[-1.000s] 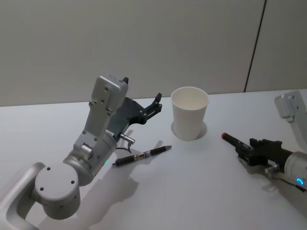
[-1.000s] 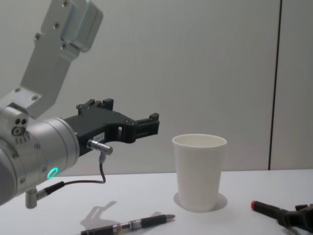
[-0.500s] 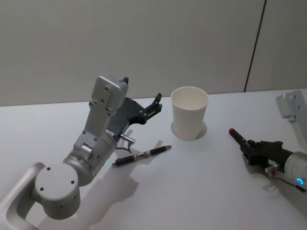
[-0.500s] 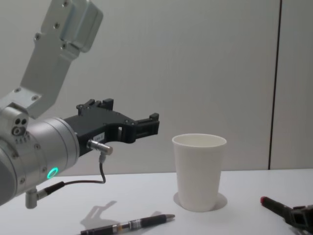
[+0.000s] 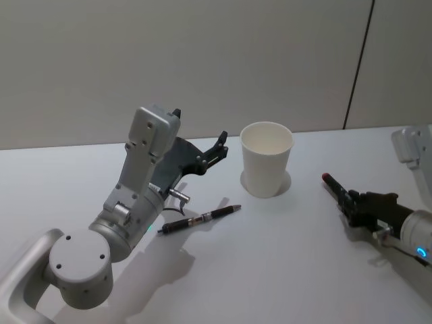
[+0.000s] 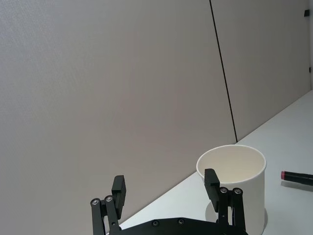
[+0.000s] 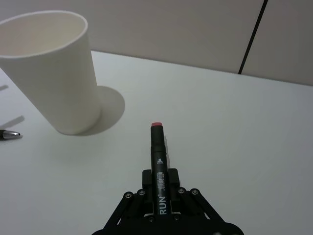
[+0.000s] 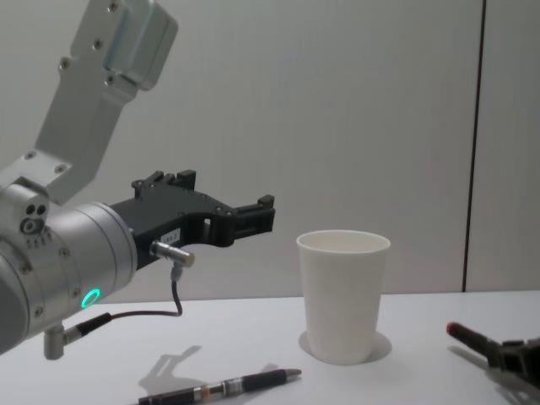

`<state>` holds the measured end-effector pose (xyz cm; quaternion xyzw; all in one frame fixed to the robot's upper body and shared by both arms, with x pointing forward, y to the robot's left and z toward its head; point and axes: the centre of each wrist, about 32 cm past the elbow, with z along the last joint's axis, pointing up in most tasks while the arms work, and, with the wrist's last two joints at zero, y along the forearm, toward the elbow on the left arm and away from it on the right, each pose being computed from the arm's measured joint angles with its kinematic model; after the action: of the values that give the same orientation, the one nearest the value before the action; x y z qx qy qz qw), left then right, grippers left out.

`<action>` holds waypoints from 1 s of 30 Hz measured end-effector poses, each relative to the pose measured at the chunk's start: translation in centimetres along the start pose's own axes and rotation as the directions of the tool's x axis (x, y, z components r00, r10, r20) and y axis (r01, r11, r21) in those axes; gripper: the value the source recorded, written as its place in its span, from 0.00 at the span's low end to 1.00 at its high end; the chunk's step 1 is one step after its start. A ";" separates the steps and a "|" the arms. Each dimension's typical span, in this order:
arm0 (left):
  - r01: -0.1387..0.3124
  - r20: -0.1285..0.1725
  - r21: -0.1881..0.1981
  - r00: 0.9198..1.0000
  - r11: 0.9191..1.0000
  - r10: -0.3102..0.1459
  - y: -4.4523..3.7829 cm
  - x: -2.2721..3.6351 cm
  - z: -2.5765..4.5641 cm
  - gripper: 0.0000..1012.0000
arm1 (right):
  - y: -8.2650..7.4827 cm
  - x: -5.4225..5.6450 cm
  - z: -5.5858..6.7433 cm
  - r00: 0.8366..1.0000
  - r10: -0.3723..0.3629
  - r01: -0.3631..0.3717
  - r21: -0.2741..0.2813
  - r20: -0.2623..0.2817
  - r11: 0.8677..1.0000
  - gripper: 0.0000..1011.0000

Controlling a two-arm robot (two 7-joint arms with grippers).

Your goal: Place the pen into the pen holder.

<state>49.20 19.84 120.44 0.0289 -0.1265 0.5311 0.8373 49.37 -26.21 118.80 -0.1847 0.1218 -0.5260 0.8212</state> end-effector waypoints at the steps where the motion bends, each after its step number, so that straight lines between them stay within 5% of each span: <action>1: 0.000 0.000 0.000 1.000 1.000 0.000 0.00 0.00 0.00 0.99 | 0.0 0.0 0.0 1.000 -0.001 0.001 0.014 0.002 1.000 0.18; 18: 0.000 0.000 0.000 1.000 1.000 0.000 0.00 0.00 0.00 0.99 | -0.1 0.3 0.7 1.000 -0.017 0.012 0.211 0.021 0.977 0.18; 30: 0.000 0.000 0.000 1.000 1.000 0.000 0.00 0.00 0.00 0.99 | 0.2 0.4 2.2 0.999 -0.012 -0.005 0.399 0.040 0.917 0.18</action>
<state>49.20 19.84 120.44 0.0289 -0.1265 0.5311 0.8373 50.54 -26.14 120.72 -0.0248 -0.0053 -0.5372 0.8431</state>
